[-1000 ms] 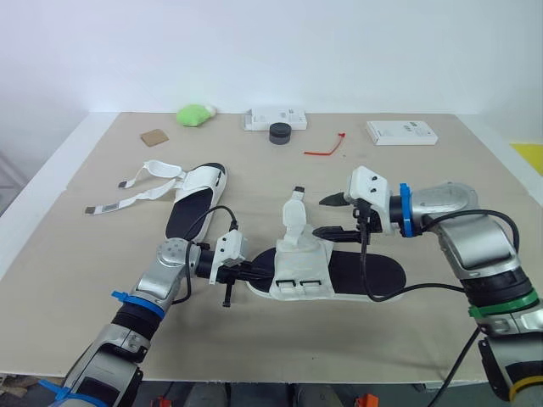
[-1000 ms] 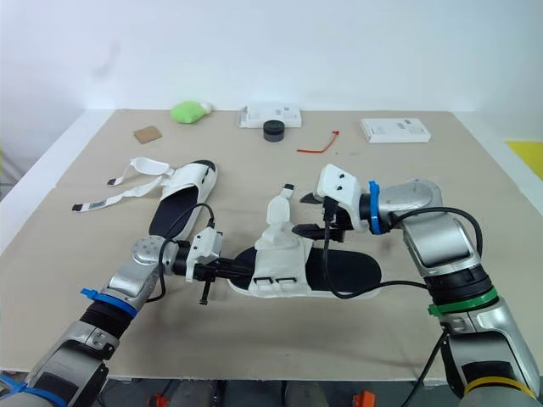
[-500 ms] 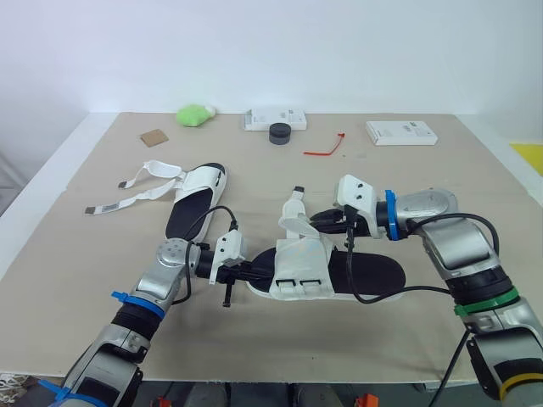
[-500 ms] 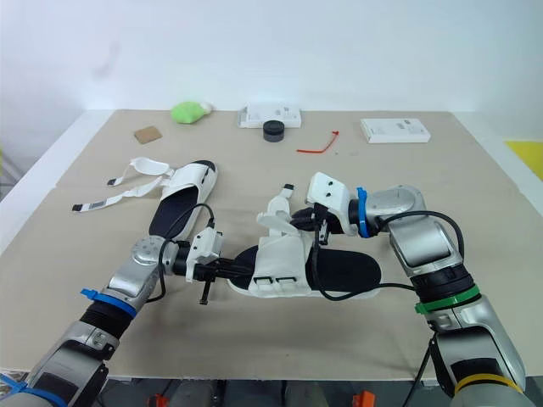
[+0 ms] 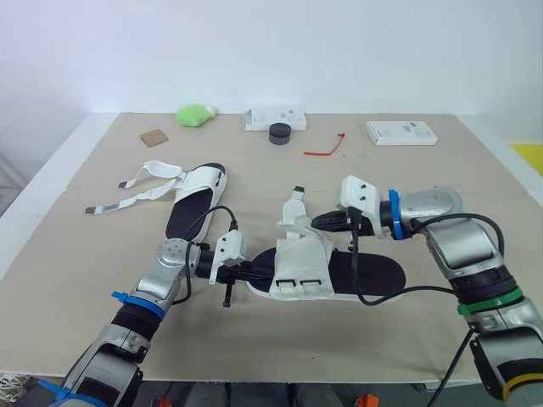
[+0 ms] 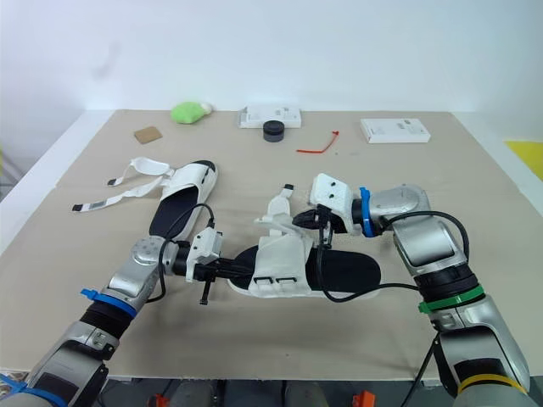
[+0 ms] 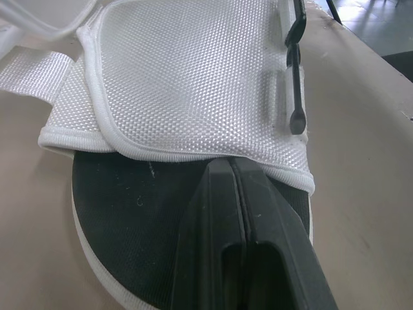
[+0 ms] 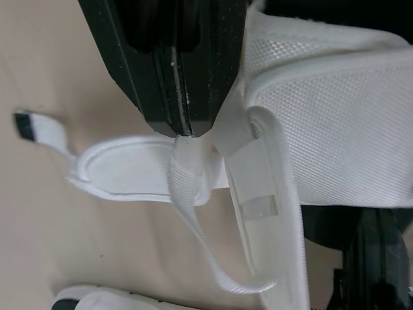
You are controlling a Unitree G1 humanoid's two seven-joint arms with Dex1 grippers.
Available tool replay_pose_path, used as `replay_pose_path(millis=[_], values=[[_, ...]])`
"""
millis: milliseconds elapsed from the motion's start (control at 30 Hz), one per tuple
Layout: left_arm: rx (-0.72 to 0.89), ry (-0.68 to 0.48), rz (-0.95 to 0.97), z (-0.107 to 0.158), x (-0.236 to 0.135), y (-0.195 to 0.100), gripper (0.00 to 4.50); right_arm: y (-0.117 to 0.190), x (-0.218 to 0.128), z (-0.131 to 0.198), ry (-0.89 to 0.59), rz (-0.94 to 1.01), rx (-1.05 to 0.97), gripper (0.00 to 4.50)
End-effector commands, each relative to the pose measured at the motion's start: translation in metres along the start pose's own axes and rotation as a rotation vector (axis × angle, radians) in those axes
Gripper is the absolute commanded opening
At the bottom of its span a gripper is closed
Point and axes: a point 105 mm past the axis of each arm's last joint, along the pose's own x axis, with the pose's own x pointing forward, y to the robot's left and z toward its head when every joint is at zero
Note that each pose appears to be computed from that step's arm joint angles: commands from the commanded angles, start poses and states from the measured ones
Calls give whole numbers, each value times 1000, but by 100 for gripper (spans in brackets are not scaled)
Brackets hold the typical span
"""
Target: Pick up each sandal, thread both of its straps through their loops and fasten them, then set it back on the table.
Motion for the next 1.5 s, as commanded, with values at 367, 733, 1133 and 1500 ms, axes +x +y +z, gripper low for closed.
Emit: replay_pose_path(millis=[367,733,1133,1500], values=[[-210,186,-24,-65,-3,-26,0,6,-16,59,-158,-156,-471,6],[-208,190,-31,-65,-3,-27,0,-17,-32,38,-82,-179,-134,159],[-206,188,-29,-64,-2,-25,0,-12,-12,25,-82,-102,12,396],[-209,184,-20,-64,-2,-25,0,0,2,11,-52,-12,37,341]])
